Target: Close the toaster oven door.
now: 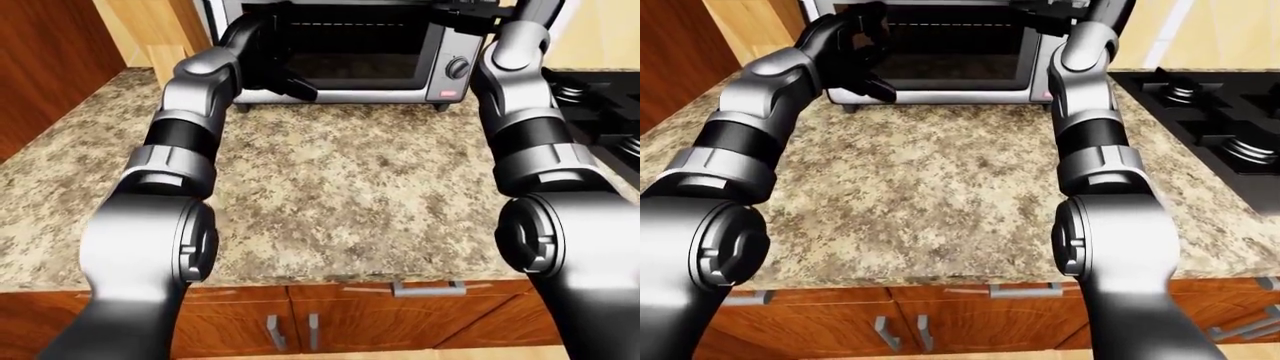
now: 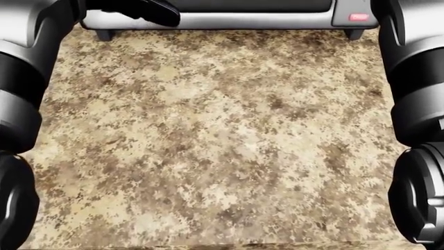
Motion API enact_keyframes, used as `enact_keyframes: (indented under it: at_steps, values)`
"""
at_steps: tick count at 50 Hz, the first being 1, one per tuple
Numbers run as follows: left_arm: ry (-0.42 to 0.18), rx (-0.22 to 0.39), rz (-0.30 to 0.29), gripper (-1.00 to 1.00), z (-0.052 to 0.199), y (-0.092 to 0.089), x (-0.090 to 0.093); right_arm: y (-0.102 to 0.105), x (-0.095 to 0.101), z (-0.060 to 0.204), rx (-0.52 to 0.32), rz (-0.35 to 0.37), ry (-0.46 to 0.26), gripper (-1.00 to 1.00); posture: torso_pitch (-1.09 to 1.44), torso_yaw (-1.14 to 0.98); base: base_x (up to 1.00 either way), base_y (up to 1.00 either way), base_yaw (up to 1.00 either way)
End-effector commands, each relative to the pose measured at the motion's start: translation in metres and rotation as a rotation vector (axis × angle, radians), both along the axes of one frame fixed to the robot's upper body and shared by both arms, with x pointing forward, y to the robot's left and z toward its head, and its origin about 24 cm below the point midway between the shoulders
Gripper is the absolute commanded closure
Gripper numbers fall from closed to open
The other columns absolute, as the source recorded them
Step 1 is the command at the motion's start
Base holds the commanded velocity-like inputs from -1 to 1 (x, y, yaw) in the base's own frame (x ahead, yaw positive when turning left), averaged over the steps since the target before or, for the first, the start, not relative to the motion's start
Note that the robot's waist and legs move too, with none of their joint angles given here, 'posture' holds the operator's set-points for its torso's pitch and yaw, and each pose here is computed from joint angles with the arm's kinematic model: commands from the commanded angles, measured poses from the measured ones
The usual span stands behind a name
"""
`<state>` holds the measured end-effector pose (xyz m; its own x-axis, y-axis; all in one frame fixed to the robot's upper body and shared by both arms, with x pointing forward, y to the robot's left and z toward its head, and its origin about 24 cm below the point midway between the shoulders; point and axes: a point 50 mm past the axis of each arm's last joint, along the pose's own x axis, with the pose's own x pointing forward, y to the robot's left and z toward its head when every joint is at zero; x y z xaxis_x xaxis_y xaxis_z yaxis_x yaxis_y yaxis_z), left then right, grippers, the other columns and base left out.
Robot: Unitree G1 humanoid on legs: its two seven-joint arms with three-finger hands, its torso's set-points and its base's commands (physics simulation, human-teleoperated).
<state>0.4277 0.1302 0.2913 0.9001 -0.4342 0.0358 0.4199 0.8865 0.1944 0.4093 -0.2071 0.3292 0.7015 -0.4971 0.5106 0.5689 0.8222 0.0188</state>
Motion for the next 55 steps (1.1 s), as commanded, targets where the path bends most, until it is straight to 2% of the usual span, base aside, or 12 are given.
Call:
enact_keyframes:
  at_steps: [1, 25, 31, 35, 44, 55]
  values:
    - [-0.236, -0.036, 0.036, -1.0, 0.0555, 0.0027, -0.0101, 0.0021, -0.0086, 0.0275, -0.017, 0.007, -0.106, -1.0, 0.0, 0.0, 0.0, 0.0, 0.0]
    - [-0.228, -0.023, 0.043, -1.0, 0.0575, -0.005, -0.0085, 0.0012, -0.0092, 0.0304, -0.016, 0.006, -0.107, -1.0, 0.0, 0.0, 0.0, 0.0, 0.0]
    - [-0.225, -0.017, 0.08, -1.0, 0.0572, -0.0072, -0.0073, 0.0001, -0.0092, 0.0297, -0.013, 0.003, -0.107, -1.0, 0.0, 0.0, 0.0, 0.0, 0.0]
    - [-0.222, -0.026, 0.152, -1.0, 0.0568, -0.0043, -0.0058, -0.001, -0.0091, 0.0286, -0.007, 0.001, -0.104, -1.0, 0.0, 0.0, 0.0, 0.0, 0.0]
    - [-0.218, -0.029, 0.231, -1.0, 0.055, -0.0006, -0.0043, -0.001, -0.0092, 0.0287, -0.006, -0.001, -0.106, -1.0, 0.0, 0.0, 0.0, 0.0, 0.0]
    - [-0.22, -0.038, 0.259, -1.0, 0.0567, -0.001, -0.0043, -0.0021, -0.0093, 0.0284, -0.005, -0.002, -0.106, -1.0, 0.0, 0.0, 0.0, 0.0, 0.0]
